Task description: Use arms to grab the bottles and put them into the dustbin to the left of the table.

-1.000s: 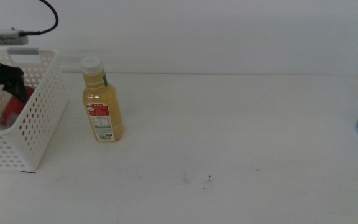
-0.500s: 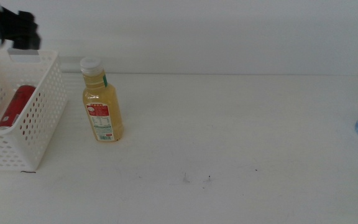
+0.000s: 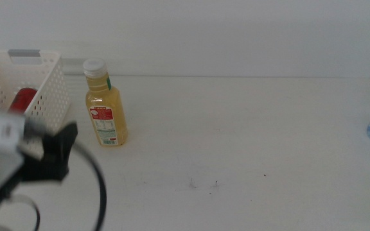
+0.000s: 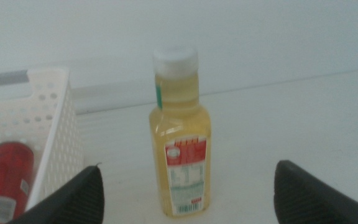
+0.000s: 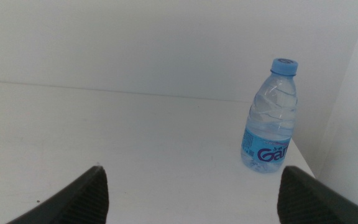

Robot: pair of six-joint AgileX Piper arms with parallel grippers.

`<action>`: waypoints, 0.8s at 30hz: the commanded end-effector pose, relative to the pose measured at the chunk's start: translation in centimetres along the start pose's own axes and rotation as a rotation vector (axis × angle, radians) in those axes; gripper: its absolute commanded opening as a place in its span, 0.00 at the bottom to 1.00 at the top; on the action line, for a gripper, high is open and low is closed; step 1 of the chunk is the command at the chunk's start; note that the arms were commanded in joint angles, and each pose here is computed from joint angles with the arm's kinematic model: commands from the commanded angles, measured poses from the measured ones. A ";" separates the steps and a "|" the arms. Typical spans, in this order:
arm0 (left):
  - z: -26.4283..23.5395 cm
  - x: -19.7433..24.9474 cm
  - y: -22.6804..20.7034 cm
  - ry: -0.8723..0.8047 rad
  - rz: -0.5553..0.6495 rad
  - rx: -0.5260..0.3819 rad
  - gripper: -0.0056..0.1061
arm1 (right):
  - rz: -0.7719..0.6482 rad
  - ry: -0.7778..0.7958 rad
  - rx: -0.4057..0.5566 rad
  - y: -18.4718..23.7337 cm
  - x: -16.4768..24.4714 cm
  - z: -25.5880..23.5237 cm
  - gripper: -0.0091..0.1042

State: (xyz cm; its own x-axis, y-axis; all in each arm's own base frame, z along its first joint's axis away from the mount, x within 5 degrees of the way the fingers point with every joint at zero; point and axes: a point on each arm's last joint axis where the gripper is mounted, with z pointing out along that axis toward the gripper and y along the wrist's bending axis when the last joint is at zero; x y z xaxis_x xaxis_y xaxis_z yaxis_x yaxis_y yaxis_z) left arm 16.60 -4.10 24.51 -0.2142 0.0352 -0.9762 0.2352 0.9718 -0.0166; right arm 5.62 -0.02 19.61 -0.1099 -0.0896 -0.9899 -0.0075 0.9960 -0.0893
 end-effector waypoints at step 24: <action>4.3 8.1 -0.1 -0.064 -0.026 0.024 0.89 | -0.008 -0.008 0.010 -0.1 0.0 0.0 0.78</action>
State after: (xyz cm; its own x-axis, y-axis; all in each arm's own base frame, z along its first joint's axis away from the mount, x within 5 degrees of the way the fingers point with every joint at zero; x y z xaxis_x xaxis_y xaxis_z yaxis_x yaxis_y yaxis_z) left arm 18.27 -4.73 15.52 -0.1921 0.0159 -0.9812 0.2501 0.9677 -0.0333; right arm 5.62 -0.02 19.61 -0.1099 -0.0896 -0.9899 -0.0075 0.9960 -0.0893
